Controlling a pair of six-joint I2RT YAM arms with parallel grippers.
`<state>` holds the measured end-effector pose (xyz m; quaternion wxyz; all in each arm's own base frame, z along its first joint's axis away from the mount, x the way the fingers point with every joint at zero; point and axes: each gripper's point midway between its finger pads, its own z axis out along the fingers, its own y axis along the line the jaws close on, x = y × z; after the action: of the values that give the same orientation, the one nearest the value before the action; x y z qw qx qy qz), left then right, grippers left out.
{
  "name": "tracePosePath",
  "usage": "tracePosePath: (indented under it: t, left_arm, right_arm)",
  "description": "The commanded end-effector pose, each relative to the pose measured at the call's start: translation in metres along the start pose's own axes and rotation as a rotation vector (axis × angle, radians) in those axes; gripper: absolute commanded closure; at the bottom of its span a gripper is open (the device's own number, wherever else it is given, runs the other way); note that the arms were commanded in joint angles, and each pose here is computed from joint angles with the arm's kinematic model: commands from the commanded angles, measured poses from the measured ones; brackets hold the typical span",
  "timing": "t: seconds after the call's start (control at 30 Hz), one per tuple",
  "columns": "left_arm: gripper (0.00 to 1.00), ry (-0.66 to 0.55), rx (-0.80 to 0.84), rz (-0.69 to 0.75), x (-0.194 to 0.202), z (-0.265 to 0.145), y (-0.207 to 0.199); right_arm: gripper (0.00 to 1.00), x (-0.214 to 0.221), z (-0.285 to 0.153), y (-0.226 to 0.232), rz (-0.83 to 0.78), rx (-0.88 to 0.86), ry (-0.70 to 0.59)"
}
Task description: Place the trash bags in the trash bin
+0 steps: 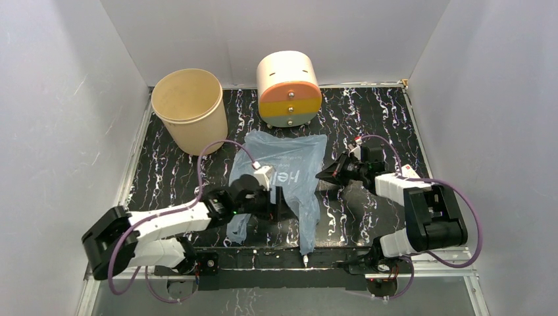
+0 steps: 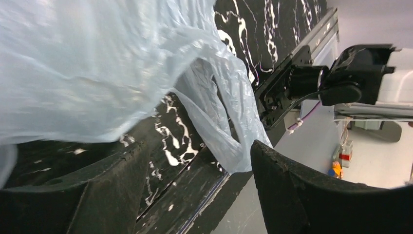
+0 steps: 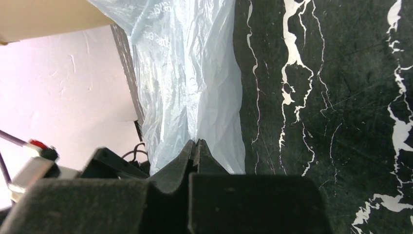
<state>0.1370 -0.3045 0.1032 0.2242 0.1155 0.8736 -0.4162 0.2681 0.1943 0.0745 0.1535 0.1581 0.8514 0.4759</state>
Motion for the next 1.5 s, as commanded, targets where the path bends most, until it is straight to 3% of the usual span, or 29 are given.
tracePosePath:
  t: [0.0, 0.2, 0.27, 0.37, 0.47, 0.5, 0.63, 0.73, 0.83, 0.93, 1.0, 1.1, 1.27, 1.47]
  left_arm:
    - [0.27, -0.050, 0.086, 0.028, -0.001, 0.026, -0.046]
    - [0.28, 0.000, 0.131, 0.024, 0.016, 0.058, -0.057]
    - [0.33, 0.030, 0.176, 0.038, 0.023, 0.062, -0.068]
    - [0.63, 0.044, 0.150, 0.076, 0.027, 0.066, -0.068]
    - [0.94, 0.061, -0.093, 0.139, 0.031, 0.061, -0.019]
    - [1.00, 0.058, -0.154, 0.166, 0.029, 0.056, -0.008]
    - [1.00, 0.112, -0.201, 0.243, 0.035, 0.042, 0.003]
    - [1.00, 0.130, -0.132, 0.248, 0.036, 0.047, -0.012]
    - [1.00, 0.127, -0.053, 0.246, 0.030, 0.058, -0.035]
    - [1.00, 0.125, 0.005, 0.255, 0.021, 0.067, -0.056]
    - [1.00, 0.111, 0.034, 0.252, 0.015, 0.069, -0.068]
    - [1.00, 0.074, 0.069, 0.250, 0.002, 0.068, -0.082]
    - [1.00, 0.019, 0.048, 0.243, -0.018, 0.062, -0.085]
    - [1.00, -0.072, 0.072, 0.172, -0.038, 0.048, -0.083]
  right_arm:
    - [1.00, -0.013, -0.006, 0.008, -0.001, -0.006, -0.084]
    - [1.00, -0.010, -0.009, 0.003, 0.015, 0.004, -0.097]
    - [1.00, -0.010, -0.011, 0.002, 0.015, 0.004, -0.100]
    - [1.00, -0.017, -0.015, 0.000, 0.008, 0.016, -0.116]
    - [1.00, -0.037, -0.028, -0.004, -0.009, 0.038, -0.164]
    - [1.00, -0.047, -0.034, -0.005, -0.028, 0.048, -0.184]
    - [1.00, -0.078, -0.053, -0.011, -0.073, 0.115, -0.234]
    - [0.99, -0.076, -0.051, 0.007, -0.131, 0.010, -0.149]
    - [0.68, -0.064, -0.049, 0.019, -0.134, -0.074, -0.050]
    - [0.39, -0.062, -0.059, 0.006, -0.130, 0.047, -0.121]
    - [0.28, -0.061, -0.072, 0.002, -0.157, 0.117, -0.182]
    - [0.28, -0.053, -0.087, 0.008, -0.197, 0.138, -0.234]
    - [0.30, -0.024, -0.100, 0.023, -0.245, 0.016, -0.317]
    - [0.32, 0.003, -0.118, 0.048, -0.554, -0.214, -0.496]
